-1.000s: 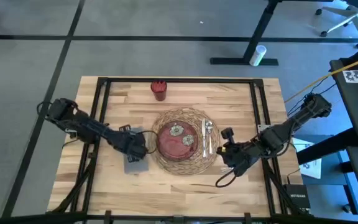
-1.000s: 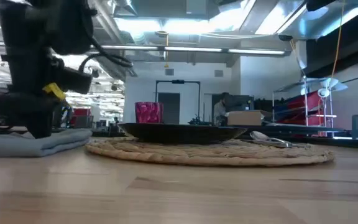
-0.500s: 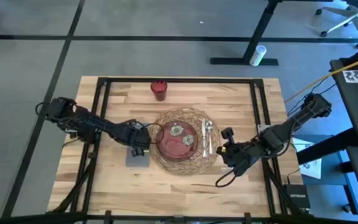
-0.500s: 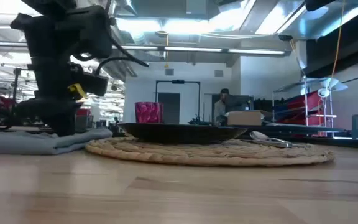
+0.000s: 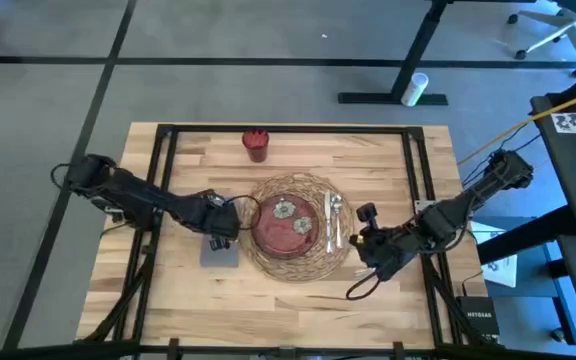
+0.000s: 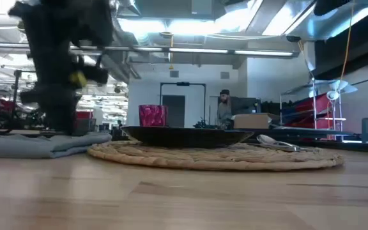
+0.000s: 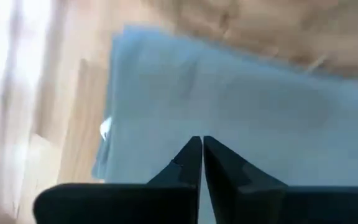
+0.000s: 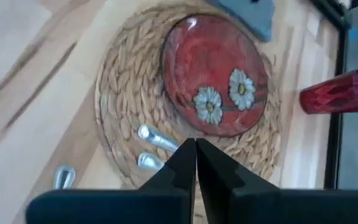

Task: Set table place
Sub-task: Move the gray table napkin to the left of the brown placemat, then put the silver fork on the gray table napkin

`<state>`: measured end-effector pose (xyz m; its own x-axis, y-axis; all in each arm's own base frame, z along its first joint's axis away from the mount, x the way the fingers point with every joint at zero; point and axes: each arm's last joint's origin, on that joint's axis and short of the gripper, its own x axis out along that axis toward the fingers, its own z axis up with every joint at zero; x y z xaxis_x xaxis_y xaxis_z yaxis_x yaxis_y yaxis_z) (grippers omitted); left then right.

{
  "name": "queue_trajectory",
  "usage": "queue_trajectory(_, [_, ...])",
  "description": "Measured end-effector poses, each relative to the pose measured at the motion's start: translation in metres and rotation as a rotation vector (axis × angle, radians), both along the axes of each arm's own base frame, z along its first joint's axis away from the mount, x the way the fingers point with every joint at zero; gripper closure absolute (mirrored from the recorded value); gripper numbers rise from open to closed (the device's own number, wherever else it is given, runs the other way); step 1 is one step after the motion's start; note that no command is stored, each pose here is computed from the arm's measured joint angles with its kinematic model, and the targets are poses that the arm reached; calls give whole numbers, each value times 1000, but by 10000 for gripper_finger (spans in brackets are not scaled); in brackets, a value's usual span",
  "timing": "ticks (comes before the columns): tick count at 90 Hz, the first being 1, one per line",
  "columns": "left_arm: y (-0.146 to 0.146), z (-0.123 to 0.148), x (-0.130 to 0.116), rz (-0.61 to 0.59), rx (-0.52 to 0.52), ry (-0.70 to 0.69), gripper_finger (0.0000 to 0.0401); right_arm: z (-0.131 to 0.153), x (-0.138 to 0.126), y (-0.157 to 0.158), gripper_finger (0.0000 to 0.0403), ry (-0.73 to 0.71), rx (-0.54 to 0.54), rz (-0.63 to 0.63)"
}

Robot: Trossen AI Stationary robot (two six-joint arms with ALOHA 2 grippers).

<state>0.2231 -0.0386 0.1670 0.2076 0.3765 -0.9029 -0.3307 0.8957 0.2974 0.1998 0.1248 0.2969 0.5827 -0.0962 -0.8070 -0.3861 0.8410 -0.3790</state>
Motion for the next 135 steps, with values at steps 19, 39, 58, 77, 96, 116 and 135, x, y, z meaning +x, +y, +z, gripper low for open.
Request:
queue_trajectory(19, [-15,23,-11,8,-49,-156,401,-6,-4,5,402,95,73,20])
queue_trajectory(39, [-40,28,-15,-37,-93,-251,401,-38,-18,11,402,199,100,-38])
queue_trajectory(58, [-52,29,-20,-50,-97,-273,401,-69,-24,9,400,273,180,-87])
queue_trajectory(77, [-58,28,-24,-42,-114,-279,401,-82,-26,10,351,307,240,-77])
queue_trajectory(96, [-64,28,-27,-31,-132,-291,401,-88,-32,7,304,375,226,-95])
queue_trajectory(116, [-66,29,-28,-34,-135,-292,401,-101,-38,4,299,413,236,-148])
queue_trajectory(135, [-66,28,-28,-20,-141,-298,401,-127,-46,0,298,473,316,-193])
